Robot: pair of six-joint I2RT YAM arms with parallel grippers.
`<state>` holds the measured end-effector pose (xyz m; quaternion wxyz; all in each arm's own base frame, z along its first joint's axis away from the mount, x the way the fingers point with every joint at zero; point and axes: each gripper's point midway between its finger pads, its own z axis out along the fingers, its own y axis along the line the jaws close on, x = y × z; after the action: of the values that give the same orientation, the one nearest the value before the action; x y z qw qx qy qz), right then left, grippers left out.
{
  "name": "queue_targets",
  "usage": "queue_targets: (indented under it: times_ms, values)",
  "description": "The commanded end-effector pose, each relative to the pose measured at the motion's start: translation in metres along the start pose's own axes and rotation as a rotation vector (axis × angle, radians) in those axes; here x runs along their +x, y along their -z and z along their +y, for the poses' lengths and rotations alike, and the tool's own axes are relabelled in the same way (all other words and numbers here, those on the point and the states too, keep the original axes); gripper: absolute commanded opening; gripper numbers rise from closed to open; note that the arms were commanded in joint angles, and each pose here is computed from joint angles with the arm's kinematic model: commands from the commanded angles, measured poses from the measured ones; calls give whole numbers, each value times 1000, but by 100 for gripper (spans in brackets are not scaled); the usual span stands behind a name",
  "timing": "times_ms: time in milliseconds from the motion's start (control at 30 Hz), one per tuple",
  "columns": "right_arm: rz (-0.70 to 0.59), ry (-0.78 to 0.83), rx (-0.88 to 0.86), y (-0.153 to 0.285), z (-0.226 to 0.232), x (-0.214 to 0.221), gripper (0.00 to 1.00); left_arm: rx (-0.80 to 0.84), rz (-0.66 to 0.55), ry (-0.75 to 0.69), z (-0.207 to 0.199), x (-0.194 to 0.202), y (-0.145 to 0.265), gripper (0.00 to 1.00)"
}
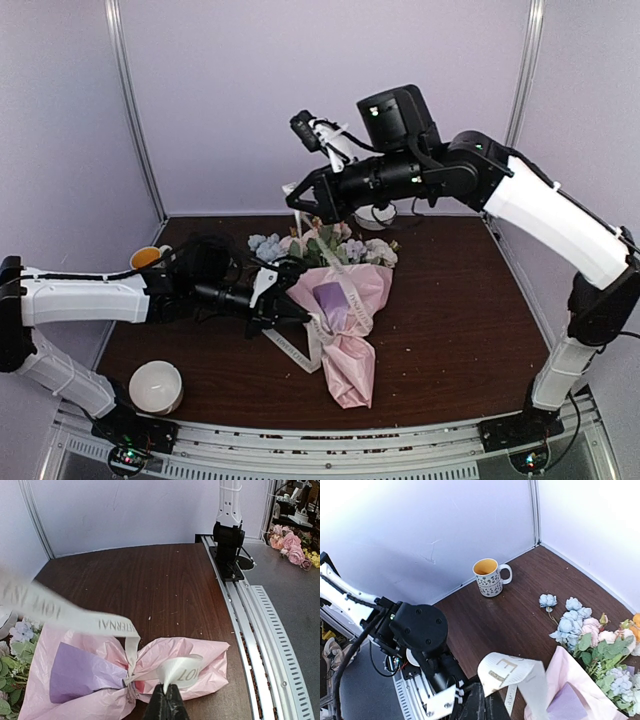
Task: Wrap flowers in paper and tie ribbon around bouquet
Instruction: Cross the half-tied ribbon over the folded bouquet.
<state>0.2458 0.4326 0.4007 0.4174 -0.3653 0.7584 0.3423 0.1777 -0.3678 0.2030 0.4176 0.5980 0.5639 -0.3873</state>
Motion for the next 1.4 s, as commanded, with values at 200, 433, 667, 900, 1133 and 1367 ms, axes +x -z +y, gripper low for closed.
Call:
queue_targets:
  times_ms: [200,433,667,900,1133,1367]
  values:
    - [119,-182,56,-92,-19,34,1,-26,-147,-28,-8,-19,8,0]
    - [241,-124,73,-90,-31,59,93,-5,-170,-19,-11,-23,8,0]
    - [128,9,-3,-28,-37,62,95,-39,-178,30,1,-26,8,0]
    - [88,104,-319,8,1,118,51,-31,-181,63,9,-24,8,0]
    - [171,89,-428,-17,14,156,37,-25,-173,76,11,-25,6,0]
    - [209,52,-411,-38,8,177,36,-20,-166,83,11,-24,5,0]
